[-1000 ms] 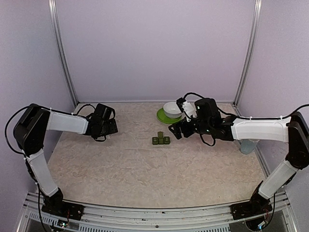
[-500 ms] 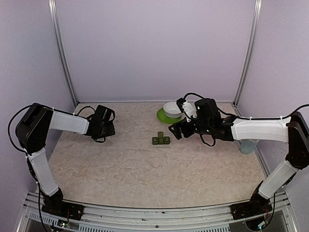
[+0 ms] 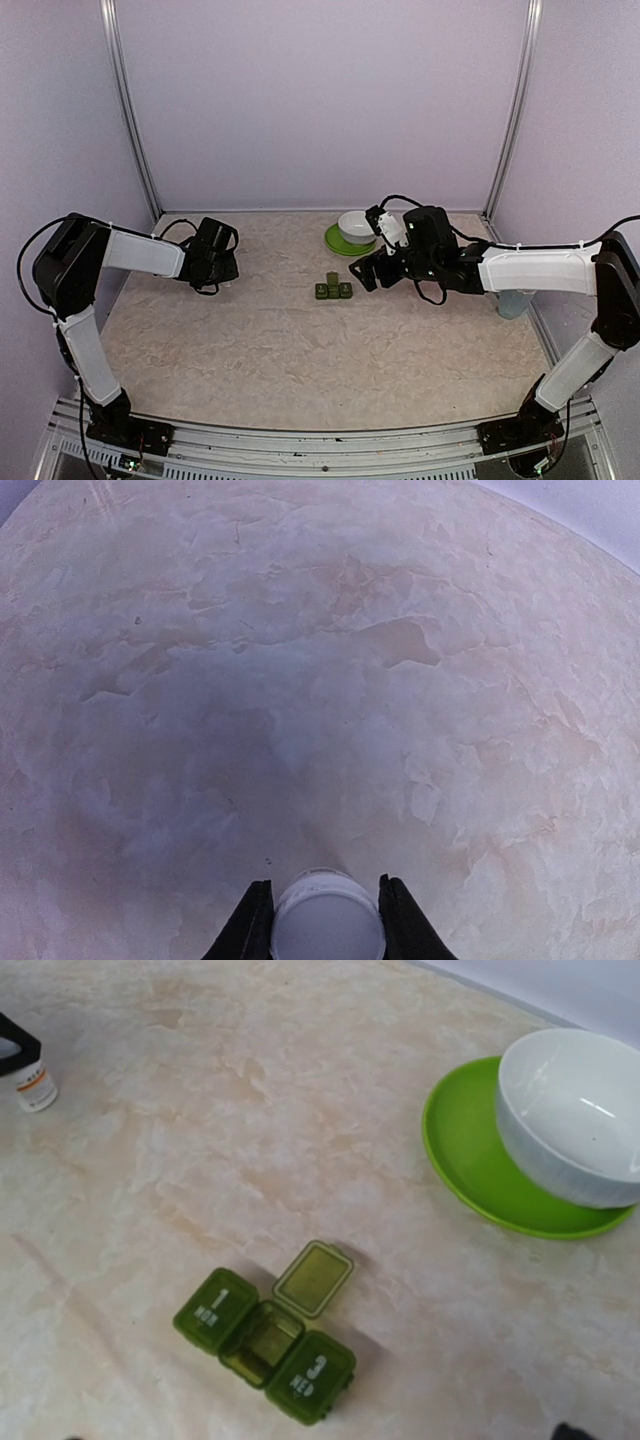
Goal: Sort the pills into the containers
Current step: Pick up the pill bottle from the center of the board.
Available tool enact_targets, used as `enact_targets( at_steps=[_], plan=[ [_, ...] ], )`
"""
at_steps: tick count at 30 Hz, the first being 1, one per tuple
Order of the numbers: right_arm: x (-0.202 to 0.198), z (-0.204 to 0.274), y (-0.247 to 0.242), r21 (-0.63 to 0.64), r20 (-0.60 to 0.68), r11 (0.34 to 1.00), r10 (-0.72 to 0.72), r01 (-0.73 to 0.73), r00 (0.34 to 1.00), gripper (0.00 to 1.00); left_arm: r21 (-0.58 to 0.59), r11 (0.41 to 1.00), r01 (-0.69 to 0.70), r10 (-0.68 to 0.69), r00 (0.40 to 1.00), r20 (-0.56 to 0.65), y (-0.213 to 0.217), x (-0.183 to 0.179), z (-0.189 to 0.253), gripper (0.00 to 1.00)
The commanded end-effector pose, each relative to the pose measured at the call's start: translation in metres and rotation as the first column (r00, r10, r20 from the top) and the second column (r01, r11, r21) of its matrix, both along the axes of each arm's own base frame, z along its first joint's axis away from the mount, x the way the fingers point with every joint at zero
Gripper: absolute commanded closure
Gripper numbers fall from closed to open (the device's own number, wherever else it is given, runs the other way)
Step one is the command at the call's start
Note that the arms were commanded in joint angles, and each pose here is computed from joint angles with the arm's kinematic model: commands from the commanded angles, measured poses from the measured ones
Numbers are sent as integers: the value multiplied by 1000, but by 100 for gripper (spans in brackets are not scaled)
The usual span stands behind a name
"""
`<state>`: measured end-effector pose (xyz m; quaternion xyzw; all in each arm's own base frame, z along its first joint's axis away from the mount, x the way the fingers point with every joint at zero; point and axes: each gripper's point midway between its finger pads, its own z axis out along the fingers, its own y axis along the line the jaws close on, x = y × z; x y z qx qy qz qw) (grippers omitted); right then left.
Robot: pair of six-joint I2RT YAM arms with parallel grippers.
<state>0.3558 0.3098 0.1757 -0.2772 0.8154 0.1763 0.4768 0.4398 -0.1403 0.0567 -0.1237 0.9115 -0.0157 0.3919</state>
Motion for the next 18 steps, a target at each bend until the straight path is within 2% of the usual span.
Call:
enact_targets(
  at_steps=[1,6,10,15,18],
  plan=[
    [0,-2,1,16,-6,1000,7,-6,1000,0,-2,1000,8,-8,1000,29,-2,7,10,80],
    [-9,-1,10,30,-7,996,85,-85,996,0,-26,997,71,-69,996,53,-20,3,22,82],
    [-23,11,23,101,11,977,186,-186,983,0,-101,974,203,-193,976,102,-57,-5,38,86],
    [-49,21,38,162,47,925,341,-344,939,0,-215,898,383,-339,916,215,-103,-19,69,88],
    [-63,25,46,195,46,884,424,-424,905,0,-257,825,503,-428,854,297,-129,-32,91,89]
  ],
)
